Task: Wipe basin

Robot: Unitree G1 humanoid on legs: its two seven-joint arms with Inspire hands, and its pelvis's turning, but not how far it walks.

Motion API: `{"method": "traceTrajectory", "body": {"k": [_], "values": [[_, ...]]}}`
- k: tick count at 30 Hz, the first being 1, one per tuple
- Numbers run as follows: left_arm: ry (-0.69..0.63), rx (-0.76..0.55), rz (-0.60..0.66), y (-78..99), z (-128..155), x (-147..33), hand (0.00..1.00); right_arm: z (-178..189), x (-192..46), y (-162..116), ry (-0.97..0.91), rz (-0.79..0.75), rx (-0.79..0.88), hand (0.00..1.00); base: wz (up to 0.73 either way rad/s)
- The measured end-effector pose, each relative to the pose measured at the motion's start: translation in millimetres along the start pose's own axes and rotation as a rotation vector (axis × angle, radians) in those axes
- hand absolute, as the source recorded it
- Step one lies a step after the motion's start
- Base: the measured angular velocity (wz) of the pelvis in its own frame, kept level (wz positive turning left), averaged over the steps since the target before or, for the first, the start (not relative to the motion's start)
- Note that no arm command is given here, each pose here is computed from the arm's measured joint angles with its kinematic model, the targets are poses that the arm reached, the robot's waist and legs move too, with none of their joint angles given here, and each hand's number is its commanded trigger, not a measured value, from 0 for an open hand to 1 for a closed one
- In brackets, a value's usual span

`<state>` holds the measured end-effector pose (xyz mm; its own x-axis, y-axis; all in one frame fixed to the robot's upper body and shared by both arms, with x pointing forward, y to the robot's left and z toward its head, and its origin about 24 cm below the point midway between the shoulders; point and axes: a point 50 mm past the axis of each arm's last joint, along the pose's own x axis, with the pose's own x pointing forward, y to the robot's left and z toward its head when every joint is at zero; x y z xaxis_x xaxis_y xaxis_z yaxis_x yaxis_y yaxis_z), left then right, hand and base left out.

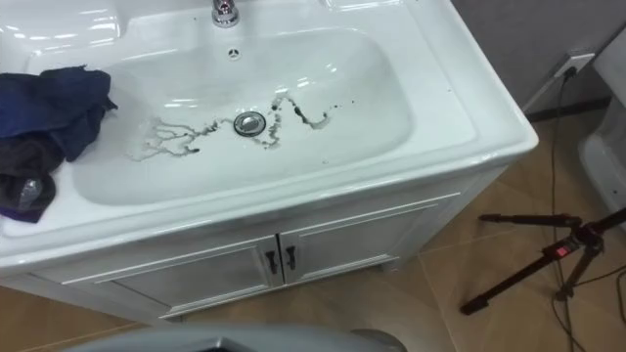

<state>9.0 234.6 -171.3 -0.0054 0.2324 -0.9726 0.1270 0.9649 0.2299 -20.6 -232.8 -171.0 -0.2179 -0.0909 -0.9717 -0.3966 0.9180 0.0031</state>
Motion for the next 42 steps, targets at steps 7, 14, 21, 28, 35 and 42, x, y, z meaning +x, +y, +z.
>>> {"method": "traceTrajectory", "body": {"k": [7, 14, 21, 28, 35, 42], "values": [[0.003, 0.003, -0.003, 0.0, -0.9, 0.0, 0.0, 0.1, 0.1, 0.6, 0.0, 0.003, 0.0, 0.0, 0.0], [0.003, 0.003, -0.005, 0.0, -0.7, 0.0, 0.0, 4.0, -0.6, -1.4, -0.011, -0.008, -0.002, 0.0, 0.0], [0.01, 0.0, 0.0, -0.8, -6.1, -0.1, 0.0, 6.0, -0.9, -2.8, -0.019, -0.031, 0.004, 0.0, 0.0], [-0.078, -0.009, 0.072, 2.3, 7.3, -1.6, 0.0, 12.2, -1.8, -5.5, -0.051, -0.055, -0.002, 0.0, 0.02], [-0.226, -0.05, 0.176, 10.3, 33.8, -6.9, 0.0, 13.7, -1.9, -5.4, -0.064, -0.057, -0.014, 0.0, 0.06], [-0.195, -0.167, 0.182, 9.1, 24.9, -5.7, 0.0, 12.7, -1.7, -4.7, -0.057, -0.056, -0.027, 0.0, 0.02]]}}
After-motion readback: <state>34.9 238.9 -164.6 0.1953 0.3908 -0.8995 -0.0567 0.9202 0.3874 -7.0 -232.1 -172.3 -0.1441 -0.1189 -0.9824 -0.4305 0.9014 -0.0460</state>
